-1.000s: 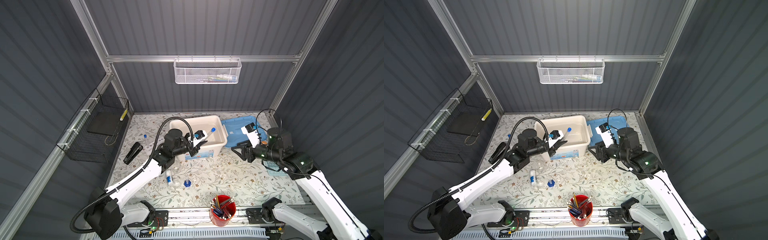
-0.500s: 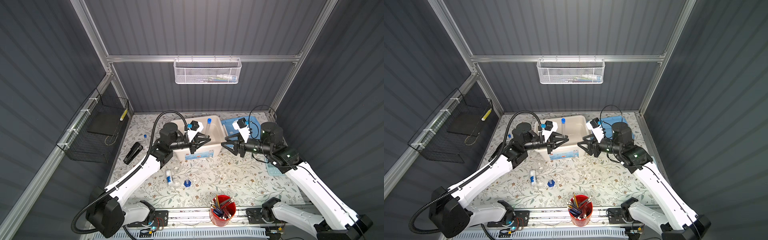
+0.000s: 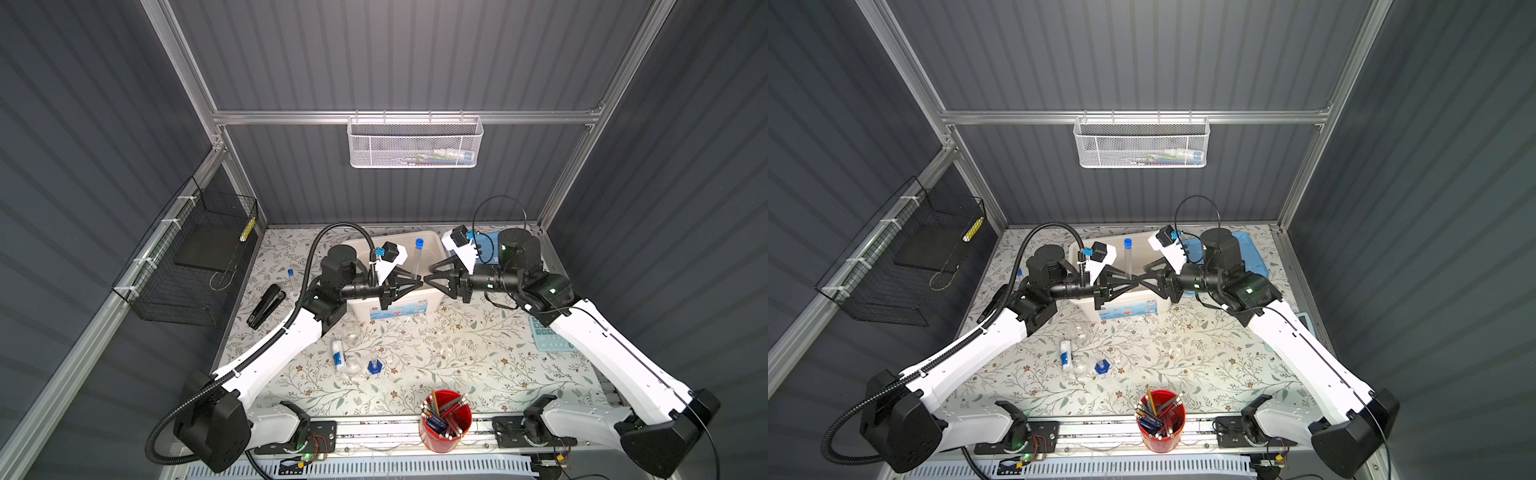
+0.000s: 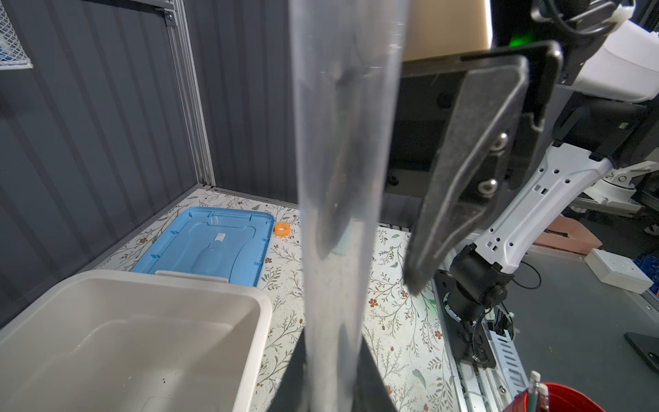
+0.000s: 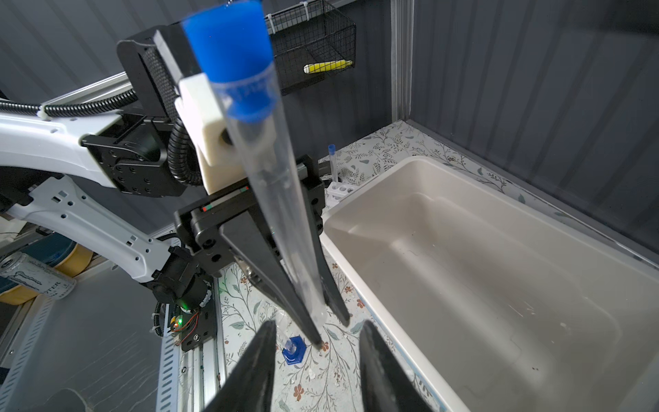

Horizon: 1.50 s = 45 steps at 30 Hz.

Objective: Organize the chemistry lab equipment

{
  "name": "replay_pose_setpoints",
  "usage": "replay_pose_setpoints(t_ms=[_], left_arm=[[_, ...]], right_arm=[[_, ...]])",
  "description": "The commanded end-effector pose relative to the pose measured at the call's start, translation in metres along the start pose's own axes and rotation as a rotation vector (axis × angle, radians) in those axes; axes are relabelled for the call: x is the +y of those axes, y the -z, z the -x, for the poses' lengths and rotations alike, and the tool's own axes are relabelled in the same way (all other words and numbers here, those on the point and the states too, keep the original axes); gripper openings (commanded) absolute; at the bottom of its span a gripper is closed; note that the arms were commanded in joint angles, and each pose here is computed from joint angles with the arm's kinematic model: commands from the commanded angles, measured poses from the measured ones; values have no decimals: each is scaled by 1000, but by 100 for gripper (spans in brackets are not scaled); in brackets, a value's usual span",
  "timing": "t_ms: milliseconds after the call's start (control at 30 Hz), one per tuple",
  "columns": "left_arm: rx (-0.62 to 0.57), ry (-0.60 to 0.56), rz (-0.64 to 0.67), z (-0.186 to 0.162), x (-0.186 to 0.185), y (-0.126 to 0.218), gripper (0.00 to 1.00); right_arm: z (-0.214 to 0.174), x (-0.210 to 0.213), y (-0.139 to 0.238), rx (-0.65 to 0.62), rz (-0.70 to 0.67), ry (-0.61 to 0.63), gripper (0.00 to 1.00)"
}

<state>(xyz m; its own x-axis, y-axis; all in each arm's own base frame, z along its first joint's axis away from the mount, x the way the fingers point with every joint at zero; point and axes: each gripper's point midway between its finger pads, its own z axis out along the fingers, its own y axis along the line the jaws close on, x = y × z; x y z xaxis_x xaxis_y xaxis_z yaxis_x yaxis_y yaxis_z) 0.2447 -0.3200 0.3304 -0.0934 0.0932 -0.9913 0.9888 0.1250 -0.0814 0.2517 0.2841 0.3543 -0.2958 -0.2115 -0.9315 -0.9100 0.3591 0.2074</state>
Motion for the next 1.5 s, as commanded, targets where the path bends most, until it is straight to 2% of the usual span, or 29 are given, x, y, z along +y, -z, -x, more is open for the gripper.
replay_pose_setpoints(t_ms=[0, 600, 1167, 1333, 1433, 1467], left_arm=[[-29, -16, -18, 16, -3, 2, 9], [-45, 1, -36, 20, -5, 2, 9], [-54, 4, -47, 22, -8, 3, 14], [-56, 4, -45, 22, -8, 3, 23], [-58, 0, -45, 23, -9, 4, 34], [-57, -5, -46, 23, -9, 4, 43]], right_arm=[[18, 6, -2, -40, 21, 65, 38], [23, 12, -23, -39, 81, 86, 32], [34, 16, -26, -77, 105, 82, 20], [36, 16, -25, -86, 104, 84, 17], [36, 16, -25, -85, 106, 81, 15], [36, 16, -26, -86, 105, 81, 15]])
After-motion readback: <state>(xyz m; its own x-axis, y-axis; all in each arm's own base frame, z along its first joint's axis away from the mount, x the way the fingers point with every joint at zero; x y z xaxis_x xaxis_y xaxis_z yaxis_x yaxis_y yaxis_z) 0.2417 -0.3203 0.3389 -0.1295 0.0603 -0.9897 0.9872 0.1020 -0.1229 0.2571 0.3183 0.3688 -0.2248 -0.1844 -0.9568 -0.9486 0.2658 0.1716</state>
